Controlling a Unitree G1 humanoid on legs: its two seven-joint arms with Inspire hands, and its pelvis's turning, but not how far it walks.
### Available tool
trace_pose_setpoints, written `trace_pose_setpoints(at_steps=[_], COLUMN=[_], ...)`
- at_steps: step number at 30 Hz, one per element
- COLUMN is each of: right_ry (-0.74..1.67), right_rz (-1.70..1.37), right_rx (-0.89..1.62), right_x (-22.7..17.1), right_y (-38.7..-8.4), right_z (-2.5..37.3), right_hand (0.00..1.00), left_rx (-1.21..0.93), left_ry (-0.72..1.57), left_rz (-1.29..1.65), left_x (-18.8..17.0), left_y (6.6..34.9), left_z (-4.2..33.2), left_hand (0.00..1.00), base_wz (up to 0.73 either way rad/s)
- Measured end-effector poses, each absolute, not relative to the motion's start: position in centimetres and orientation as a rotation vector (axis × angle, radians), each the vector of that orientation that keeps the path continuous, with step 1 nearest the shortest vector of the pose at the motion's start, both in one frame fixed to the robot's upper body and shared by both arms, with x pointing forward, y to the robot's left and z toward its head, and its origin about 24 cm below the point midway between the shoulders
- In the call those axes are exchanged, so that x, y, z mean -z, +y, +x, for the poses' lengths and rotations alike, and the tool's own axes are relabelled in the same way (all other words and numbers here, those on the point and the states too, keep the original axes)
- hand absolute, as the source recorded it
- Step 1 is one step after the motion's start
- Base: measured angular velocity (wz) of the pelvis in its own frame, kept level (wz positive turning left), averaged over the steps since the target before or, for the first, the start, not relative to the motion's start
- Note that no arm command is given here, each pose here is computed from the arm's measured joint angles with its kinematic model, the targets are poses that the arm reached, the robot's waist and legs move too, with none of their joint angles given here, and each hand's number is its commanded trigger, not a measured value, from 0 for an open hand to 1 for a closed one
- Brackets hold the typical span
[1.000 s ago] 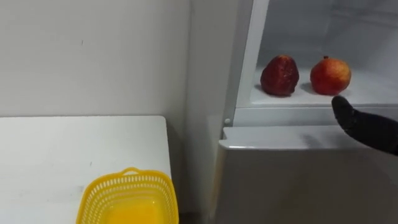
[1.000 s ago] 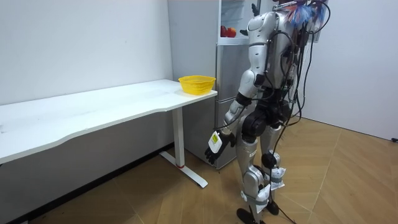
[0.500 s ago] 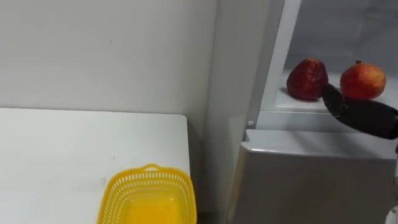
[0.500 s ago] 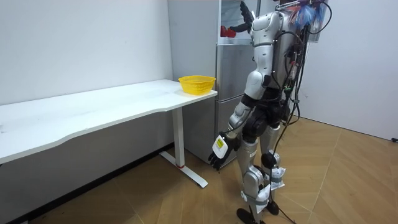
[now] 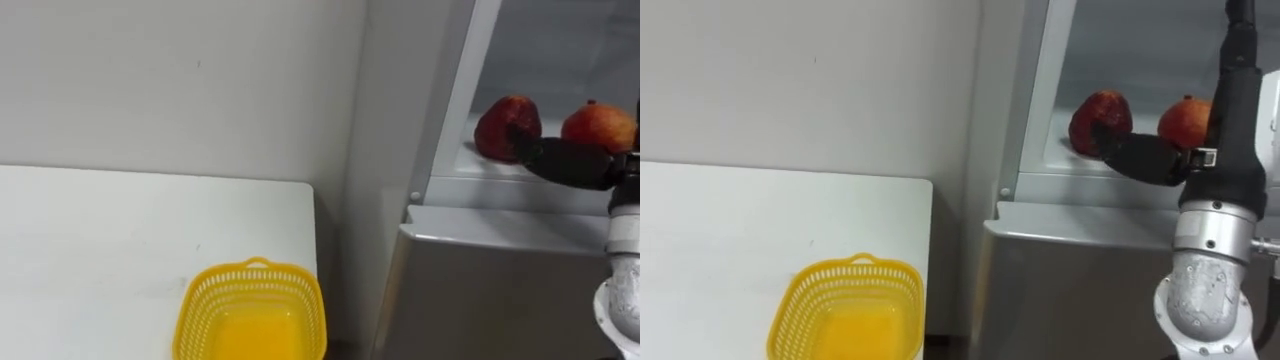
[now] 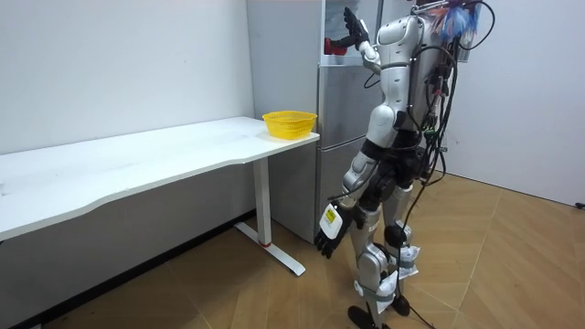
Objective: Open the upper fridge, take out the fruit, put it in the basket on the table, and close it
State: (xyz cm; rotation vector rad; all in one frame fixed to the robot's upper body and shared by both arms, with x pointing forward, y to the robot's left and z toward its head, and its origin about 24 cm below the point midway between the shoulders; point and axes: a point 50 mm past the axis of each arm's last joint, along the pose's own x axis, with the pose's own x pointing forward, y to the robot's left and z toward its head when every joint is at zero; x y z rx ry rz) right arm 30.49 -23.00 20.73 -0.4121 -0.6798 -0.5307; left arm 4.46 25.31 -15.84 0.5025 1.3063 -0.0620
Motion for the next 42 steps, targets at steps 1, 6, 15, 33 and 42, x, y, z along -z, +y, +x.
trace_pose_setpoints(at_steps=[1, 6, 15, 33, 42], right_ry=[-0.680, -0.670, -0.553, -0.434, -0.376], right_rz=[-0.412, -0.391, -0.438, -0.493, -0.501], right_rx=[0.528, 0.511, 0.443, 0.320, 0.286], right_x=[-20.8, -21.0, -19.6, -18.4, -17.6], right_y=[-23.0, -22.9, -24.1, -24.9, -25.2], right_z=[30.6, 31.1, 32.1, 33.1, 33.7], right_hand=[0.00, 0.00, 0.00, 0.00, 0.00], left_rx=[0.065, 0.070, 0.078, 0.114, 0.123], left_ry=[1.307, 1.303, 1.298, 1.295, 1.300], left_rz=[0.500, 0.497, 0.484, 0.502, 0.507], left_x=[15.8, 15.8, 15.7, 15.5, 15.3], left_y=[25.3, 25.3, 25.4, 25.6, 26.3], left_z=[4.5, 4.6, 4.9, 5.6, 5.7], left_hand=[0.00, 0.00, 0.00, 0.00, 0.00], base_wz=[0.00, 0.00, 0.00, 0.00, 0.00])
